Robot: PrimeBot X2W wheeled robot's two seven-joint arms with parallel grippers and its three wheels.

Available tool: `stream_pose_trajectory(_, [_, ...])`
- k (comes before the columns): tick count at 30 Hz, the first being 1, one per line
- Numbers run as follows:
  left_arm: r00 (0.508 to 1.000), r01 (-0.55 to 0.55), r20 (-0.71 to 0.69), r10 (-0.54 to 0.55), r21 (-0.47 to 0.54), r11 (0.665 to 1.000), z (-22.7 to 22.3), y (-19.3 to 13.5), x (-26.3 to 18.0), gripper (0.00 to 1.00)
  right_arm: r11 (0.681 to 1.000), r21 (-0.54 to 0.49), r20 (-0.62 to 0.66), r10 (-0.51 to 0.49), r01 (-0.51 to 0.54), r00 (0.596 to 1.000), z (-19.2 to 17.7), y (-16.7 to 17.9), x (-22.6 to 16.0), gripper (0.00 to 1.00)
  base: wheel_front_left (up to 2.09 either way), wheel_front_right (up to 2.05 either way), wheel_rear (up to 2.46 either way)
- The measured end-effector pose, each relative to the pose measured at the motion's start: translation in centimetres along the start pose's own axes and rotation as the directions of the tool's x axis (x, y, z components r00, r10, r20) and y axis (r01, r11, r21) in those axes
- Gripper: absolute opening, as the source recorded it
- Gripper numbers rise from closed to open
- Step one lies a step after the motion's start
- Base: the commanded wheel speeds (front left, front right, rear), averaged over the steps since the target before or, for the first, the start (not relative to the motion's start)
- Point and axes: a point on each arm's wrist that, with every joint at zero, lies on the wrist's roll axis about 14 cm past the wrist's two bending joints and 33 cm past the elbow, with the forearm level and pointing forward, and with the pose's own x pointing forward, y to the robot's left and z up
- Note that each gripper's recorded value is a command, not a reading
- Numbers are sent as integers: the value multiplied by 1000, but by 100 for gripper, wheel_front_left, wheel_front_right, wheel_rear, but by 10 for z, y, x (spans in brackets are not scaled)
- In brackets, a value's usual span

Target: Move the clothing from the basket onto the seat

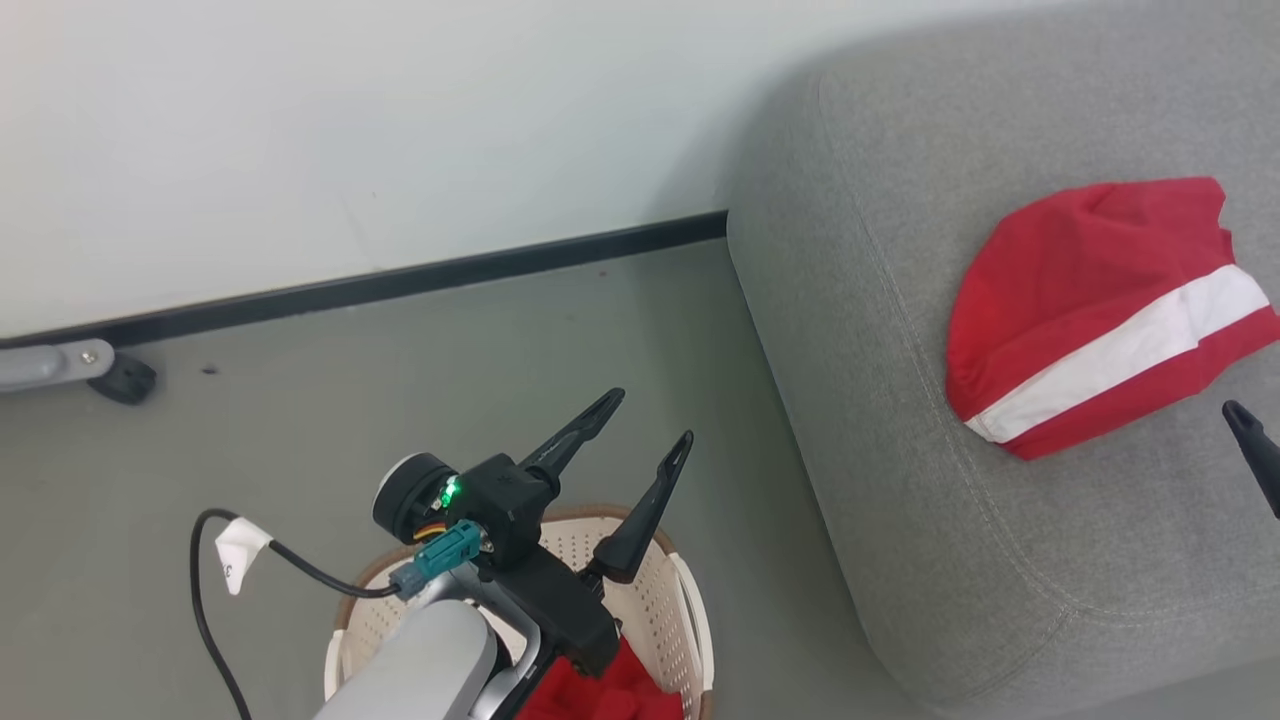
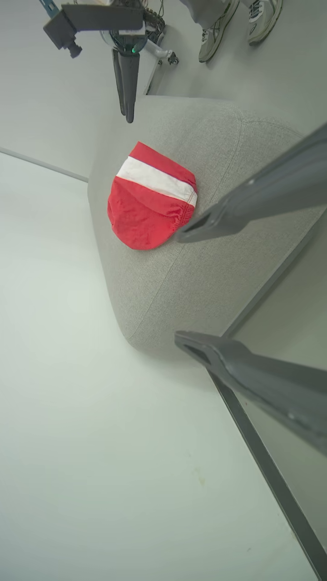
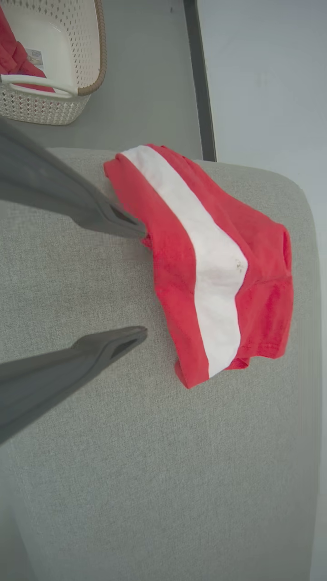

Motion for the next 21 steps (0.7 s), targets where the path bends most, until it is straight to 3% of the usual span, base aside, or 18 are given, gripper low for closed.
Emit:
stream_pose_trajectory(6, [999,-39,19,39,-4,999,11,-1,-12,100,999,1,132,49,-49,990,27,11,-13,100,0,0,0])
stream_pose_trajectory(13, [986,-162,39,163,-12,987,19,18,-39,100,989,-18,315,142,-144,938,63,42,-27,100,0,0,0])
stream_pose_trajectory(21, [943,-327,69,327,-1,945,30,44,-85,100,969,48,353,209,-241,912,47,75,-36,100,0,0,0])
